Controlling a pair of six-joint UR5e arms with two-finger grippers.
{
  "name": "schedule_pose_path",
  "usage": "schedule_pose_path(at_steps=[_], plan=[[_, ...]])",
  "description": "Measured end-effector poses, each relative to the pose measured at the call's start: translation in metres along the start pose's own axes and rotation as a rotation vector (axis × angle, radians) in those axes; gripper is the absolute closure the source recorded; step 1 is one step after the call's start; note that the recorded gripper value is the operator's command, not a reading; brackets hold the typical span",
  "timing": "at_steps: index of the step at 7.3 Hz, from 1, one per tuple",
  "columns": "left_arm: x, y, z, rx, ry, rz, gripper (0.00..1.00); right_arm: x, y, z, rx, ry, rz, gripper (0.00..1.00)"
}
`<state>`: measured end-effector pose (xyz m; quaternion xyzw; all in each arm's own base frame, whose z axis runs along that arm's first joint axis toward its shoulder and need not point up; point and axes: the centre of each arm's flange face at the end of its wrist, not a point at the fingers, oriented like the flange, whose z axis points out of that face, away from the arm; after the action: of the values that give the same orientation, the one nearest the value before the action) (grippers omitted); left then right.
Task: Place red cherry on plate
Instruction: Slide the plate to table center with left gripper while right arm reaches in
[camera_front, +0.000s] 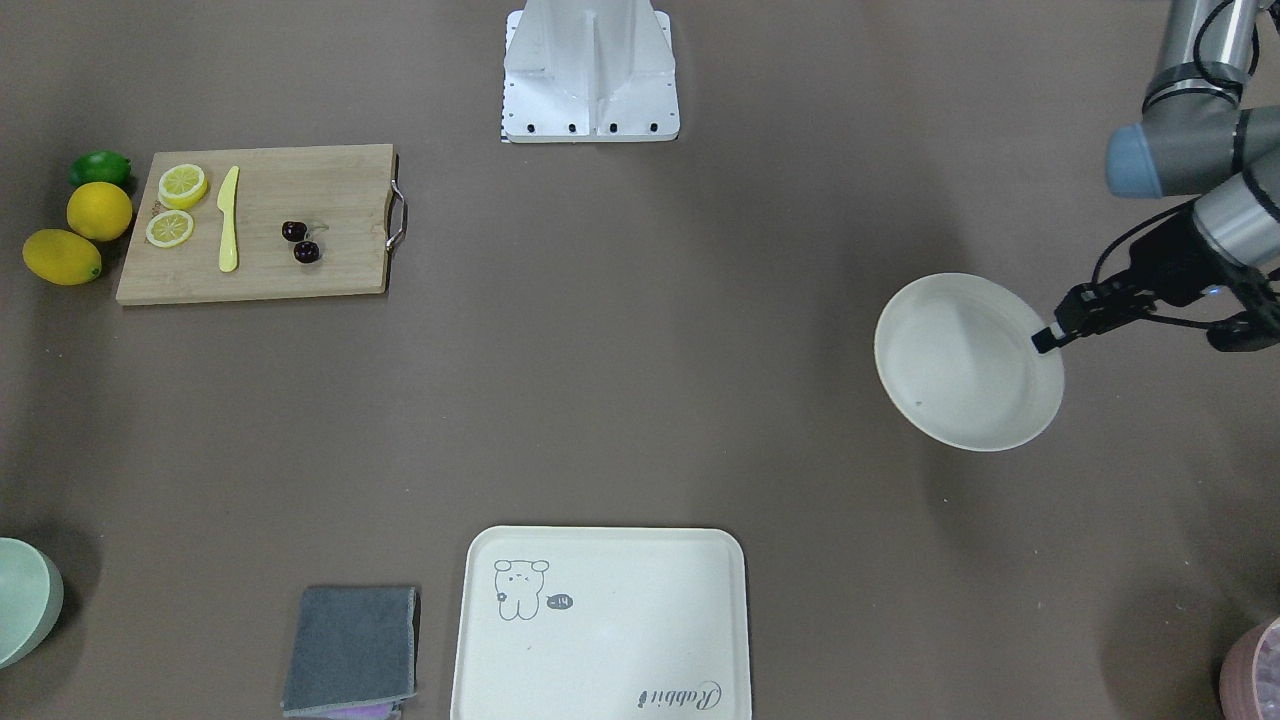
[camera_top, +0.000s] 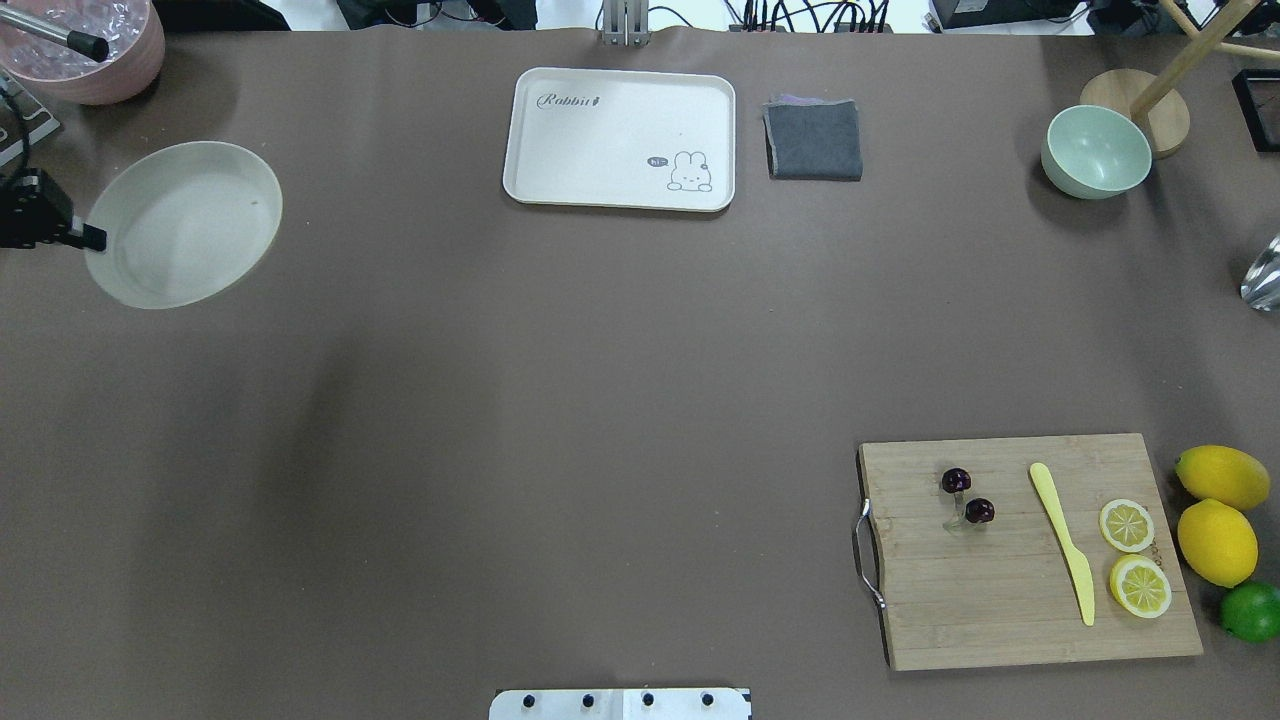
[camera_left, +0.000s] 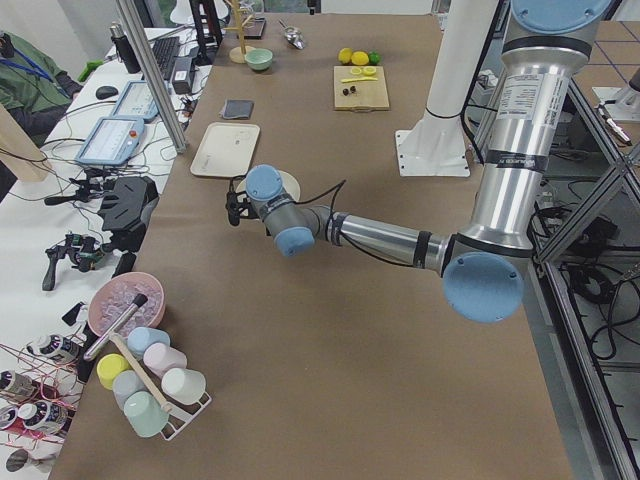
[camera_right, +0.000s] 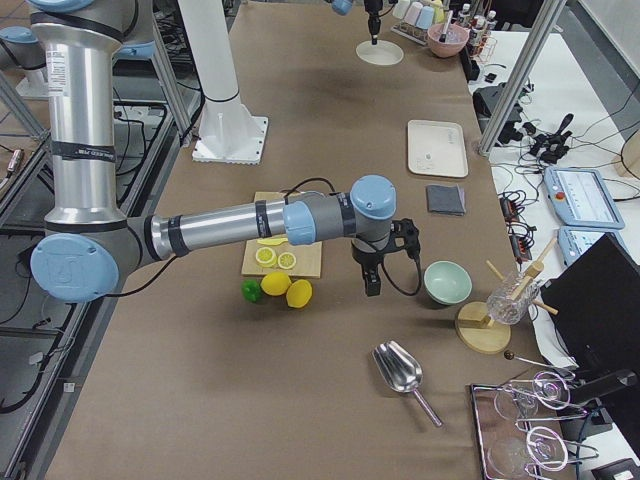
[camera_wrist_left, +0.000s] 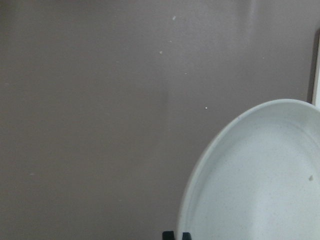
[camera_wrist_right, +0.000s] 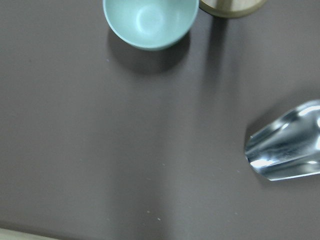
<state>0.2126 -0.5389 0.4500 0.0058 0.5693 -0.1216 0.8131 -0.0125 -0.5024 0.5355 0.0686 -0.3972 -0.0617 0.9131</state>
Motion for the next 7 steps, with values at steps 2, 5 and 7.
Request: schedule_pose_path(at_steps=[2,5,7], plan=[[0.094,0.031,0.065,0.023,0.01,-0.051,1.0,-0.065,-0.037,0.01,-0.001,-0.011,0.004,0.0],[0.203,0.095,0.148,0.096,-0.039,-0.104,1.0,-0.138,-0.052,0.025,-0.005,-0.012,0.015,0.0],[0.248,0.159,0.192,0.124,-0.037,-0.128,1.0,-0.183,-0.05,0.036,0.006,-0.049,0.049,0.0]])
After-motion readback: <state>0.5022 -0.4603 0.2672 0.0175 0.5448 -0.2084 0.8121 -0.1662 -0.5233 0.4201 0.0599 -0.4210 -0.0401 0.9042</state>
